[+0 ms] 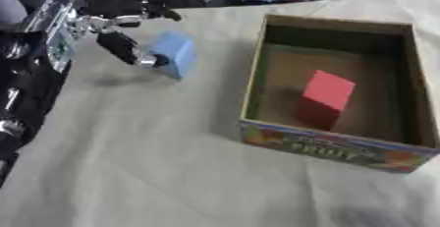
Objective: Pick up objects on the table and place them in the box.
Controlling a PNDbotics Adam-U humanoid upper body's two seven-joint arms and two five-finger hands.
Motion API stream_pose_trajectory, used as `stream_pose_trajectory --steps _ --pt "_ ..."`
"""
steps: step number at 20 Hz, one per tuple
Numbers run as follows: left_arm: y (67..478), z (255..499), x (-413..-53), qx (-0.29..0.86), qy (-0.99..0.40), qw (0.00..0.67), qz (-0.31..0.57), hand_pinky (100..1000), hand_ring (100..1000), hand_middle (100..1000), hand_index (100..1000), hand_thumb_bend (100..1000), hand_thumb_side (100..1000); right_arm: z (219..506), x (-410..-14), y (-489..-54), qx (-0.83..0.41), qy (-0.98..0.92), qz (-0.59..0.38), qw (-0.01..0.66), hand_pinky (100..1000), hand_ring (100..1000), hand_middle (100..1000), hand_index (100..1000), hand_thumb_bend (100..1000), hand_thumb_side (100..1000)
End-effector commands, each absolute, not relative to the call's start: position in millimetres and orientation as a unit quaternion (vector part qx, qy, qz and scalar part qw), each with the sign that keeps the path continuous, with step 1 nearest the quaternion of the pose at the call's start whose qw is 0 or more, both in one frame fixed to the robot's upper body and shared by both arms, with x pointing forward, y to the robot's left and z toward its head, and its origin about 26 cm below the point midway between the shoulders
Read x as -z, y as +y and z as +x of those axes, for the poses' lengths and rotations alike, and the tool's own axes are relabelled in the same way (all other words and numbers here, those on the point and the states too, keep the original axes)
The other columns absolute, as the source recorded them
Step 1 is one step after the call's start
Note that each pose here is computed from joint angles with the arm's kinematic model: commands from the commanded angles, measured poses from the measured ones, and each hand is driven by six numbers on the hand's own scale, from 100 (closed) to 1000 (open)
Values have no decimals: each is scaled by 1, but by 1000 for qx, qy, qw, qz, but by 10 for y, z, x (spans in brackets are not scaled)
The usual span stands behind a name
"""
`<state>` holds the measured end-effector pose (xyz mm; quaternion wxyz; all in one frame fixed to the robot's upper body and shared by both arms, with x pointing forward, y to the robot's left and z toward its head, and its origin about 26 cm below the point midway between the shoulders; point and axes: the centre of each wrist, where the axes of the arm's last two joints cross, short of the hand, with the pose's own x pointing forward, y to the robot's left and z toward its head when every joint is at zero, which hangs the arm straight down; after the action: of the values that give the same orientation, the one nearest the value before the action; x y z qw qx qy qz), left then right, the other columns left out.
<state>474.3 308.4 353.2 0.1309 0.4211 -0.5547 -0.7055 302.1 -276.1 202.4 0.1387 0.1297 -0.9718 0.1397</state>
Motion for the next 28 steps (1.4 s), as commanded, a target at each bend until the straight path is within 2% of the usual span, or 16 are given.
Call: stream_pose_trajectory --steps 1,5,9,28 --pt "3197 4668 -3701 782 -468 100 398 796 916 1000 995 614 811 2996 -2106 -2749 -153 -972 128 124 869 744 540 893 467 897" --pt "3205 4656 -3727 784 -460 100 406 804 915 1000 1000 692 894 3001 -2112 -2729 -160 -971 127 125 870 744 538 896 472 887" --pt "3199 4650 -3742 780 -463 94 411 801 912 1000 1000 700 895 3006 -2120 -2713 -163 -971 126 123 870 744 536 896 471 887" --pt "3333 4652 -3829 740 -491 76 453 770 888 1000 998 568 875 3017 -2122 -2649 -181 -968 128 120 872 745 533 902 464 886"
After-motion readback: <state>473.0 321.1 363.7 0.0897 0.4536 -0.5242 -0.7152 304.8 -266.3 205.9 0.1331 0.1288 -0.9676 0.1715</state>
